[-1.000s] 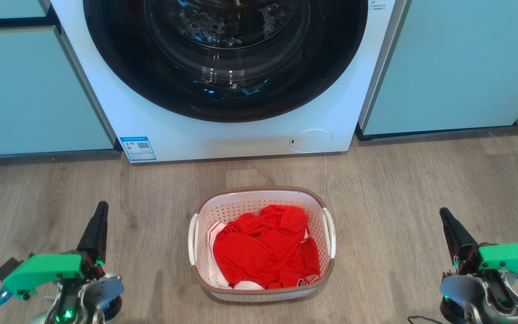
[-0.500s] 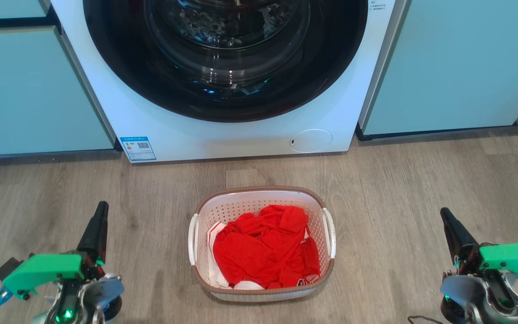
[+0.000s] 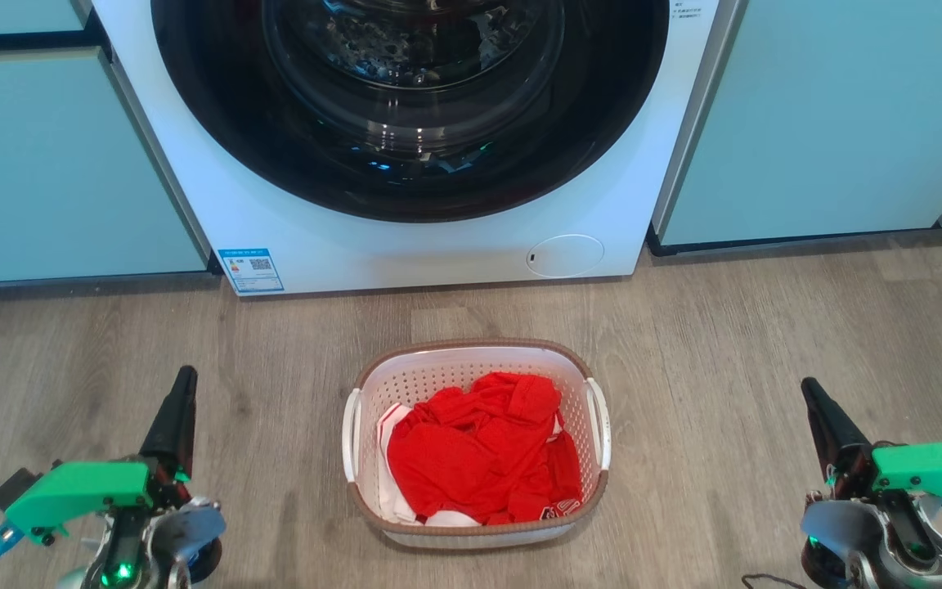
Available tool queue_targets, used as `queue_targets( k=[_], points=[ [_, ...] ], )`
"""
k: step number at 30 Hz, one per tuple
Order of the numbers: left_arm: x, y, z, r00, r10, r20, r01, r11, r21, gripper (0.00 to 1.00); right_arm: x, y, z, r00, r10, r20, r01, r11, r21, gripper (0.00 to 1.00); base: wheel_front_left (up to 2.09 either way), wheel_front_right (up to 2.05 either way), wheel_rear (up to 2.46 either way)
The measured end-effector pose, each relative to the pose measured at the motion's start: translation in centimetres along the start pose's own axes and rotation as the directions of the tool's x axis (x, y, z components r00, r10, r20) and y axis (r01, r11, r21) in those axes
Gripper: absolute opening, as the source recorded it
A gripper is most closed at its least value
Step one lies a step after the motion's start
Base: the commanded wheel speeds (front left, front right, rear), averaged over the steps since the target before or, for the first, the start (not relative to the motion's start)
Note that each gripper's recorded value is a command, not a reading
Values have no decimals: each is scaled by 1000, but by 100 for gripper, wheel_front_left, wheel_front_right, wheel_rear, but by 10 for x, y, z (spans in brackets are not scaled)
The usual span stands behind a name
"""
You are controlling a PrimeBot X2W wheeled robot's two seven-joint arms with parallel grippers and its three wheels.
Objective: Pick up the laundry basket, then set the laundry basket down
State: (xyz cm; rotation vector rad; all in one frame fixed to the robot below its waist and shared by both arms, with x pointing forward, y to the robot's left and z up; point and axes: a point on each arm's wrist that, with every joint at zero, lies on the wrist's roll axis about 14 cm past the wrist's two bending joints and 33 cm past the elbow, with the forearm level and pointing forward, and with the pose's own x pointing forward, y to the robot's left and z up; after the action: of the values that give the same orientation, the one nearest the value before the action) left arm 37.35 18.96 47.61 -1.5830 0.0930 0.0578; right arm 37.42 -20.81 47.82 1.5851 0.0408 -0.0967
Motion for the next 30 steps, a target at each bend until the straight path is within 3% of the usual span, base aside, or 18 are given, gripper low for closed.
queue_targets(
  k=[30],
  points=[
    [0, 0, 0, 1000, 0, 1, 0, 1000, 1, 0, 0, 0, -1, 1000, 0, -6, 0, 1000, 0, 0, 0, 0, 0]
  ],
)
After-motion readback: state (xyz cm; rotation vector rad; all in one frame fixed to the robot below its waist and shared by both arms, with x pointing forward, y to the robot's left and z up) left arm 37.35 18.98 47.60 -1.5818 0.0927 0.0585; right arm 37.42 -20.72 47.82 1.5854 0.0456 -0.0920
